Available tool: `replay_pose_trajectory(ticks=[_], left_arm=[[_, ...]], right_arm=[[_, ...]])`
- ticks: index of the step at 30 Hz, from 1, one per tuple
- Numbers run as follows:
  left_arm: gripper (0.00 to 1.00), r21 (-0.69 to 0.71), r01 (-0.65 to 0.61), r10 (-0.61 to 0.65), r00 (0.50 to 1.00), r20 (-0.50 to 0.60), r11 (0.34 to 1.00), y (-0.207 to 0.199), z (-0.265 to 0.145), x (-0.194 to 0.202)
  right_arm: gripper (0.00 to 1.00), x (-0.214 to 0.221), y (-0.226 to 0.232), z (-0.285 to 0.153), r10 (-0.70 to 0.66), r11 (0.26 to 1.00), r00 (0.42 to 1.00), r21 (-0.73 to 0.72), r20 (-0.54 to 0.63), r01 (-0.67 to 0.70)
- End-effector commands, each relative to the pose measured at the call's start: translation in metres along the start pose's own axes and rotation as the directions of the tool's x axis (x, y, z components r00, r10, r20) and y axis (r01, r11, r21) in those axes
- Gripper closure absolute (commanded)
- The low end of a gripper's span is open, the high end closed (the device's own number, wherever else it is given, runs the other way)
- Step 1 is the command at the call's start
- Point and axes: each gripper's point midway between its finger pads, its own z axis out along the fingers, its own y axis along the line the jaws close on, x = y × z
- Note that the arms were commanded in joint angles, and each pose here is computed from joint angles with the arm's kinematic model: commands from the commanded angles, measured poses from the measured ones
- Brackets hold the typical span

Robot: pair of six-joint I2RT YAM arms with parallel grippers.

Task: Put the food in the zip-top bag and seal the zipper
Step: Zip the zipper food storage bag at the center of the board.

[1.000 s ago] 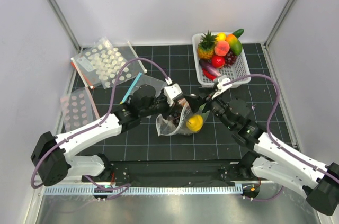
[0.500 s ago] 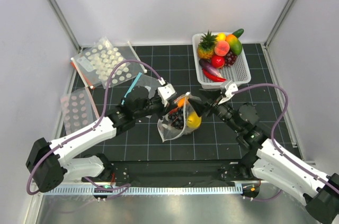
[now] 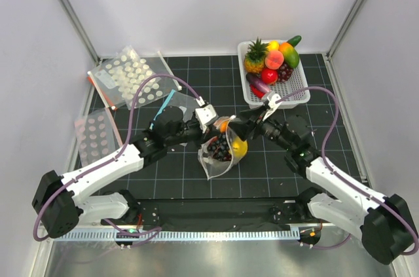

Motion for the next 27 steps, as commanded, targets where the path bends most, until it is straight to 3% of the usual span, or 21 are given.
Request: replay_pose_trajectory(ticks=[1,3,8,10,14,16,21,23,27], left_arm=[[1.0,0.075,-0.061,0.055,0.995,0.081,0.995,-0.012,-0.001,-0.021],[1.0,0.09,-0.065,0.057,0.995,0.082,0.994,-0.014,0.0,-0.021],[1.0,0.115,-0.061,0.053,0.996,0.072,0.991,-0.018,0.001,-0.018],[1.0,0.115,-0.064,0.056,0.996,0.07,0.991,-0.017,0.002,-0.018],[1.0,0.116,-0.061,0.054,0.997,0.06,0.991,-0.017,0.004,-0.017],[0.99,0.111,-0.056,0.049,0.997,0.061,0.992,-0.016,0.004,-0.019],[0.95,0.1,-0.04,0.033,0.997,0.068,0.994,-0.014,0.003,-0.023],[0.89,0.064,-0.014,0.009,0.997,0.074,0.998,-0.009,0.002,-0.028],[0.53,0.014,0.028,-0.029,0.996,0.084,1.0,-0.002,-0.001,-0.037]], right_arm=[[0.3,-0.033,0.033,0.009,-0.04,0.982,0.996,-0.18,0.074,0.053],[0.37,-0.03,0.034,0.011,-0.041,0.979,0.998,-0.196,0.056,0.051],[0.42,-0.038,0.038,0.008,-0.048,0.977,0.996,-0.203,0.071,0.061],[0.5,-0.041,0.041,0.007,-0.045,0.974,0.996,-0.218,0.072,0.059],[0.78,-0.044,0.048,0.006,-0.029,0.969,0.997,-0.244,0.068,0.045],[0.99,-0.049,0.05,0.005,-0.017,0.97,0.997,-0.239,0.073,0.034],[0.99,-0.055,0.049,0.0,-0.011,0.981,0.996,-0.194,0.092,0.029],[0.99,-0.061,0.043,-0.004,-0.013,0.988,0.993,-0.149,0.114,0.029],[0.99,-0.069,0.03,-0.014,-0.01,0.999,0.989,-0.037,0.149,0.016]])
